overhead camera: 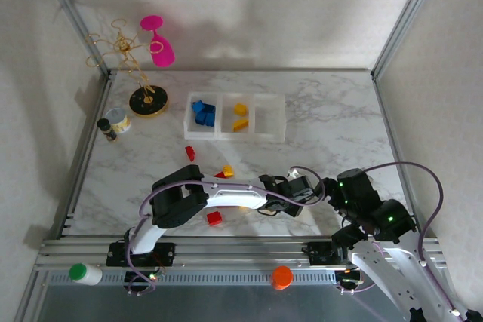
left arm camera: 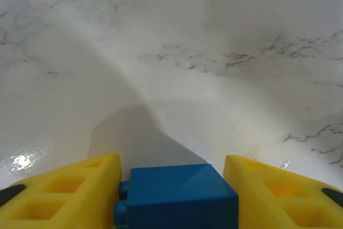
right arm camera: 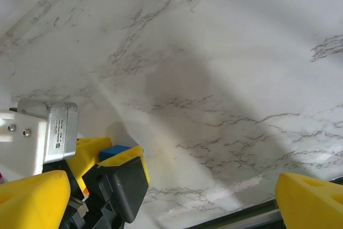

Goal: Sort the legos into containers by color
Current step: Pick up the lego from the middle-left of the table.

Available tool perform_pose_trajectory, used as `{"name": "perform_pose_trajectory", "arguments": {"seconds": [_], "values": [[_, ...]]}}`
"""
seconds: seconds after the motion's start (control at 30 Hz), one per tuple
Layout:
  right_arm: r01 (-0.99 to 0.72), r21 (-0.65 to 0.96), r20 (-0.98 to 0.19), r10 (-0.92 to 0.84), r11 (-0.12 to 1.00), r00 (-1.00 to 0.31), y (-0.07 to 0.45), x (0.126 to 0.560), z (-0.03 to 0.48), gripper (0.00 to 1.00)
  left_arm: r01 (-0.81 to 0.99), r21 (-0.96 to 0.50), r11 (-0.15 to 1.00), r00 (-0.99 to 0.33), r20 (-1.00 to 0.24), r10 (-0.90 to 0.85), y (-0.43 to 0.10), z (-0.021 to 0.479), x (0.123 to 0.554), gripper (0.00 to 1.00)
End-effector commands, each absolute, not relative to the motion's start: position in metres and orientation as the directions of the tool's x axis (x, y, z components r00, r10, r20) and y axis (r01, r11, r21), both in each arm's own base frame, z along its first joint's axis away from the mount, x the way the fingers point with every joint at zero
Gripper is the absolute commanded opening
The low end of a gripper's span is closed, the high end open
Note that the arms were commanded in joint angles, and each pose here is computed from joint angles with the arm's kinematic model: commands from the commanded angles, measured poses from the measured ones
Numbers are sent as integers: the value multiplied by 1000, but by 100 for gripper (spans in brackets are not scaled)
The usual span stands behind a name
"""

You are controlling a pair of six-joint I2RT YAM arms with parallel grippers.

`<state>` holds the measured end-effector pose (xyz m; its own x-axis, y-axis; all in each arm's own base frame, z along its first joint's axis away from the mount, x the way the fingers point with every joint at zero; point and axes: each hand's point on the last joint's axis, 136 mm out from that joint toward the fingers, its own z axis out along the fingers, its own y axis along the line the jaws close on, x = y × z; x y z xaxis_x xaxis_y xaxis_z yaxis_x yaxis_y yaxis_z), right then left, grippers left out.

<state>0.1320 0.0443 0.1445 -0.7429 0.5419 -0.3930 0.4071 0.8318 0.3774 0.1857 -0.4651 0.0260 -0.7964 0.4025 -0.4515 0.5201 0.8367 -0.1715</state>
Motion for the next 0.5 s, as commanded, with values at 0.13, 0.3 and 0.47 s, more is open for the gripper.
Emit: {"name": "perform_pose_trajectory", "arguments": {"seconds": [0.13, 0.3, 0.47], "values": [[353, 488, -426, 570, 799, -703, 58, 149, 170, 99, 532, -136, 836, -785, -450, 426, -463, 31, 189, 45], [316, 504, -448, 556, 804, -700, 62, 154, 178, 99, 497, -188, 847, -790, -501, 353, -460, 67, 210, 43], [233, 551, -479, 533, 801, -697, 74, 164, 189, 99, 444, -238, 864, -779, -579, 242, -438, 123, 241, 43]]}}
